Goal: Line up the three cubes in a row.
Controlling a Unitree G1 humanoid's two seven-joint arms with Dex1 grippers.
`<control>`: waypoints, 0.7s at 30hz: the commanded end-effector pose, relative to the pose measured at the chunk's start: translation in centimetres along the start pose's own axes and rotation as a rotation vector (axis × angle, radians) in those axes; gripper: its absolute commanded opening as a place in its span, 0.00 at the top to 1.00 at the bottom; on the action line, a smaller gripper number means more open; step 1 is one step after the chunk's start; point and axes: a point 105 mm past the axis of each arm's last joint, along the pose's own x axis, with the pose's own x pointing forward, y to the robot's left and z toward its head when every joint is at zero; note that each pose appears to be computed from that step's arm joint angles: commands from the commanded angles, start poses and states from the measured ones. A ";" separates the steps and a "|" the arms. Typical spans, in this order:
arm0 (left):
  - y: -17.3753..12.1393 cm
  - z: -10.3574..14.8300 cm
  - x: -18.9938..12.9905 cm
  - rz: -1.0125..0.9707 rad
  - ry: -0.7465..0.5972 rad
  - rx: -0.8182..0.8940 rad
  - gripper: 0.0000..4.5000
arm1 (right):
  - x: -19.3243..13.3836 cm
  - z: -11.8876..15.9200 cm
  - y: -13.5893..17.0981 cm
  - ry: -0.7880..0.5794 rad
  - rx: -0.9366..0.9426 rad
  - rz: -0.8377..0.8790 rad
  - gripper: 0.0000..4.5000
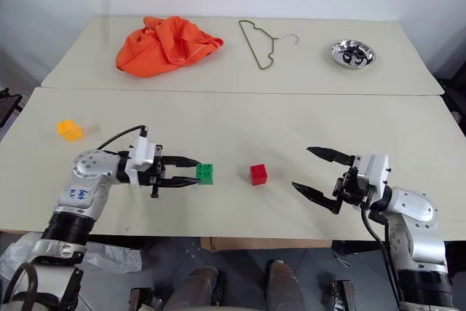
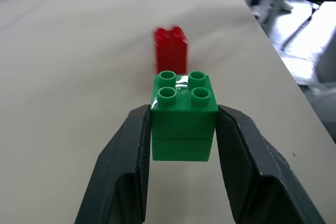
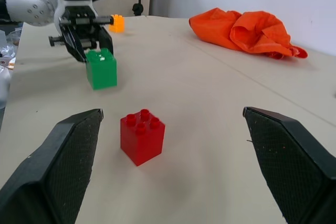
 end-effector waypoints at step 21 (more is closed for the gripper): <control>2.3 1.1 -0.3 0.079 -0.039 0.067 0.17 | 0.6 1.4 0.6 -0.040 -0.052 0.025 0.00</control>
